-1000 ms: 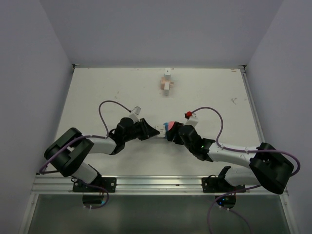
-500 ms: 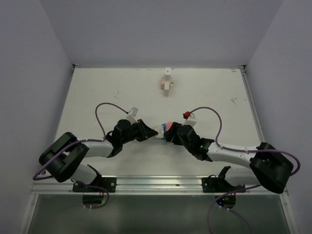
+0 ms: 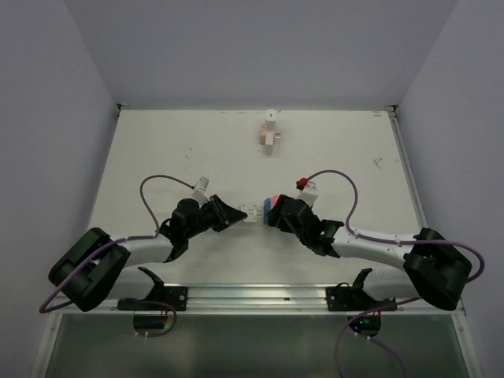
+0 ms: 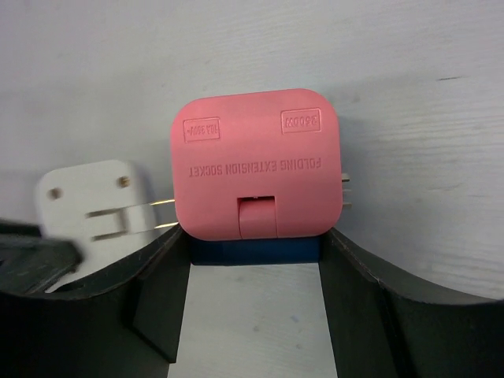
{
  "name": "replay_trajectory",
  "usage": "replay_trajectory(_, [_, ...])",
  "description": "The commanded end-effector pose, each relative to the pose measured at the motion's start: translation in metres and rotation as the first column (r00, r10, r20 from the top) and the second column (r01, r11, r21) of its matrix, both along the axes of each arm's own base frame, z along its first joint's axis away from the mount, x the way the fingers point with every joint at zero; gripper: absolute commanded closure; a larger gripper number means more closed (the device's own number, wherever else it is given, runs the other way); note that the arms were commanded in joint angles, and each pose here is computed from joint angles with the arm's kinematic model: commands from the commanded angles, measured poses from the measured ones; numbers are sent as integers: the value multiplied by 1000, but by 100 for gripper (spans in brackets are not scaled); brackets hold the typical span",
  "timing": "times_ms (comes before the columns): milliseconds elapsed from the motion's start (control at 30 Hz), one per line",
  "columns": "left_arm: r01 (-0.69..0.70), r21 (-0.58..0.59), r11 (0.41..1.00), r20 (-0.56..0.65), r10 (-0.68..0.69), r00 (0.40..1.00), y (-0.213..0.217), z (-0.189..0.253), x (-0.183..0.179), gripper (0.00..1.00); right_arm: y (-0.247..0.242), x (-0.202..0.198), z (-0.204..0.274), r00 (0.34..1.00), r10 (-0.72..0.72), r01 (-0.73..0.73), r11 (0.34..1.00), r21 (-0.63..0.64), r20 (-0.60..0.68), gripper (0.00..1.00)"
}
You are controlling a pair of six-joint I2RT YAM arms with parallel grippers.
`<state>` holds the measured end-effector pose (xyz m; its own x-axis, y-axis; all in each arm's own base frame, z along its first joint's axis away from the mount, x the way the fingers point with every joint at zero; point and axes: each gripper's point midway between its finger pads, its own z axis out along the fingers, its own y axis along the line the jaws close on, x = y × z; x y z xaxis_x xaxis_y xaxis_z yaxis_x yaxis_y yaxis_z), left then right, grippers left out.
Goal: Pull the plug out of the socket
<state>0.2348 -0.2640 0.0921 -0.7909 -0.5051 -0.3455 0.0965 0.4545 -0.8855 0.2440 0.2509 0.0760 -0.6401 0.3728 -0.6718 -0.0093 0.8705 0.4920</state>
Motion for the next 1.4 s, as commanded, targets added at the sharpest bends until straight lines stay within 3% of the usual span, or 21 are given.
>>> replay_trajectory(0, [-29,-59,998,64,33,997,7,23,7,100,-84,11,-31,972,-232,234,919,-318,45,100])
replay_trajectory(333, [-82,0,997,66,82,994,32,15,17,100,-83,13,-35,975,-215,219,917,-335,49,100])
replay_trajectory(533, [-179,97,979,111,168,980,71,12,62,100,-78,14,-34,983,-178,186,926,-330,53,100])
replay_trajectory(633, [-217,136,967,113,202,973,88,8,89,95,-76,14,-33,986,-160,170,928,-333,55,100])
replay_trajectory(1000, [-285,140,948,10,286,958,123,-32,149,54,-71,14,-35,996,-79,93,921,-377,52,100])
replay_trajectory(1133, [-304,151,941,-23,311,950,133,-41,147,33,-63,17,-32,997,-40,61,926,-372,62,99])
replay_trajectory(1200, [-317,168,933,-47,329,943,141,-45,140,18,-59,16,-33,999,-7,27,924,-382,54,97])
replay_trajectory(1267, [-328,188,926,-72,346,936,148,-49,133,10,-56,16,-32,999,18,3,924,-384,51,94])
replay_trajectory(1367, [-332,227,916,-86,358,930,155,-49,117,5,-44,13,-33,995,92,-71,922,-380,38,87])
